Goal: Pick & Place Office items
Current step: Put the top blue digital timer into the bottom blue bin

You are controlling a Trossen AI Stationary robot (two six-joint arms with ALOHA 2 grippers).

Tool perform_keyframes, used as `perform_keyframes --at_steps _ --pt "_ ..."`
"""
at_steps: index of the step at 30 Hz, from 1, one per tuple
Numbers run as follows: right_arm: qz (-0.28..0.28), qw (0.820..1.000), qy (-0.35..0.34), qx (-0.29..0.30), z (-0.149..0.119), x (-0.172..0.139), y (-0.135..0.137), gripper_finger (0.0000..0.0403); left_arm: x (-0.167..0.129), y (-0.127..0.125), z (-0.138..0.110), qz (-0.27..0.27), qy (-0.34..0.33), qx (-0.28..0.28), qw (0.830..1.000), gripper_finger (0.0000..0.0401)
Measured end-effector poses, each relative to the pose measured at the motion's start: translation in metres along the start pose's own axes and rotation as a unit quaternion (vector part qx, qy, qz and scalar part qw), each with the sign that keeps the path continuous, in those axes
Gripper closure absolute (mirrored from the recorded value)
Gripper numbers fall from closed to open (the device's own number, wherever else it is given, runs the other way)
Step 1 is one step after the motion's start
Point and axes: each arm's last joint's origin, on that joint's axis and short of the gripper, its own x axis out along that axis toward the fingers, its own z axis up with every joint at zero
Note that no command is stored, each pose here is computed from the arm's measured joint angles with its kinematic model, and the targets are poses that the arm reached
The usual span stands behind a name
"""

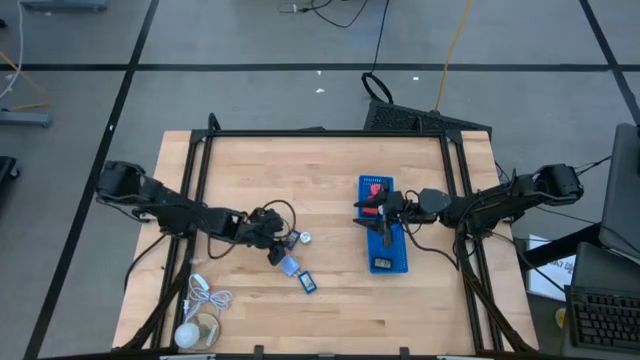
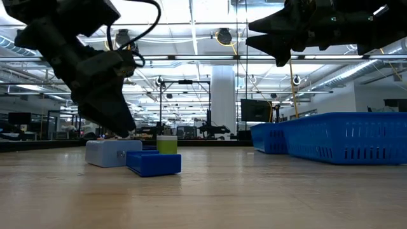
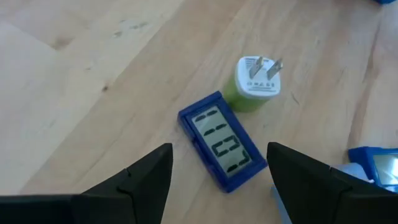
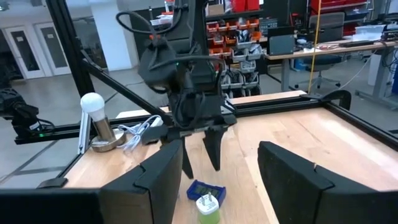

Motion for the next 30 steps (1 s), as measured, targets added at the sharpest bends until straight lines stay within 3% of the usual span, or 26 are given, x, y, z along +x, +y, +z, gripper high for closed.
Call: perform_keyframes --at_steps 10,20,25,30 --pt "0.000 1.000 0.001 0.000 0.000 0.000 0.000 0.0206 0.026 -0.013 0.003 0.011 0.016 0.002 1.000 0.0143" --pt "0.000 1.000 0.000 0.001 0.000 0.000 0.000 0.0206 0.045 -0.007 -0.008 0.051 0.043 -0.008 0.998 0.0153" --pt "0.000 1.000 0.000 0.004 0.000 0.000 0.000 0.0206 0.046 -0.006 -0.010 0.060 0.047 -0.005 0.997 0.0195" --pt "0.000 1.000 0.000 0.004 0.000 0.000 0.000 0.0206 0.046 -0.004 -0.010 0.068 0.047 0.008 0.997 0.0286"
